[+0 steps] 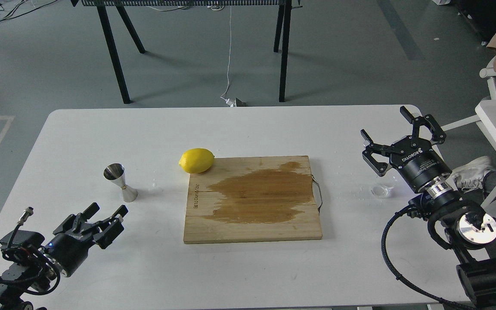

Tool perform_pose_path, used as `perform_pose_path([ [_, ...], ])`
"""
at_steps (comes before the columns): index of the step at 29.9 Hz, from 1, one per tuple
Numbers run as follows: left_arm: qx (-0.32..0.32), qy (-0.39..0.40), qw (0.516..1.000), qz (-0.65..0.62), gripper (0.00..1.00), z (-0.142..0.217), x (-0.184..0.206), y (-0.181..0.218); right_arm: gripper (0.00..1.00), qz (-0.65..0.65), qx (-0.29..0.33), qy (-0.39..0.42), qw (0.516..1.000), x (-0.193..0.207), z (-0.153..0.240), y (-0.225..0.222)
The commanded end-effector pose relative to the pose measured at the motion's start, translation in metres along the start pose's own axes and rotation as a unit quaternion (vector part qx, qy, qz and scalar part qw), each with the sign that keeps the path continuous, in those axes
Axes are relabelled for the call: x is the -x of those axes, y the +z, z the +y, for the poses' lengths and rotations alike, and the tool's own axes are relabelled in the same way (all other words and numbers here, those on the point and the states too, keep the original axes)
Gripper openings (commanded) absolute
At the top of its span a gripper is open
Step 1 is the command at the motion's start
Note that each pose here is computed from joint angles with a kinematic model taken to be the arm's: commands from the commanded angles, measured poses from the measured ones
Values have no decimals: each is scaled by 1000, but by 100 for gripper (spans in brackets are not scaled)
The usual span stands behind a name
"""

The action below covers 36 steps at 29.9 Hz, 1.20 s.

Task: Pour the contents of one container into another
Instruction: 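Lower the left gripper toward the small metal jigger, then close the left gripper around the metal jigger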

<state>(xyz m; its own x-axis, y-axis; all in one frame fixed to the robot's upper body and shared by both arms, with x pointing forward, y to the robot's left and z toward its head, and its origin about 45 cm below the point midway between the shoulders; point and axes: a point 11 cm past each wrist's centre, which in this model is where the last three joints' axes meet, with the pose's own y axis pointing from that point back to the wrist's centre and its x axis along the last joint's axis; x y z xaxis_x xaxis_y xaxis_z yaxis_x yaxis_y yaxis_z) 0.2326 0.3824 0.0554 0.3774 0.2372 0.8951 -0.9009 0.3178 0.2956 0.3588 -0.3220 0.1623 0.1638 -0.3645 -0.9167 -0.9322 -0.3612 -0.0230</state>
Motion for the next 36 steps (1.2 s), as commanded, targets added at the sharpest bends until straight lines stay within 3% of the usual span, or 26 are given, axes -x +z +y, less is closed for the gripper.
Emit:
perform_pose_path([
  [1,-1,5,1000,-2,98,-11,-1,0,98,0,-2,0,1000,0,0,-1],
  [13,-22,13,999,-28,98,-27,-19,-19,98,0,-1,0,1000,0,0,0],
  [36,-15,21,999,-25,97,-64,-19,-4,98,0,-1,-2,1000,1,0,-1],
])
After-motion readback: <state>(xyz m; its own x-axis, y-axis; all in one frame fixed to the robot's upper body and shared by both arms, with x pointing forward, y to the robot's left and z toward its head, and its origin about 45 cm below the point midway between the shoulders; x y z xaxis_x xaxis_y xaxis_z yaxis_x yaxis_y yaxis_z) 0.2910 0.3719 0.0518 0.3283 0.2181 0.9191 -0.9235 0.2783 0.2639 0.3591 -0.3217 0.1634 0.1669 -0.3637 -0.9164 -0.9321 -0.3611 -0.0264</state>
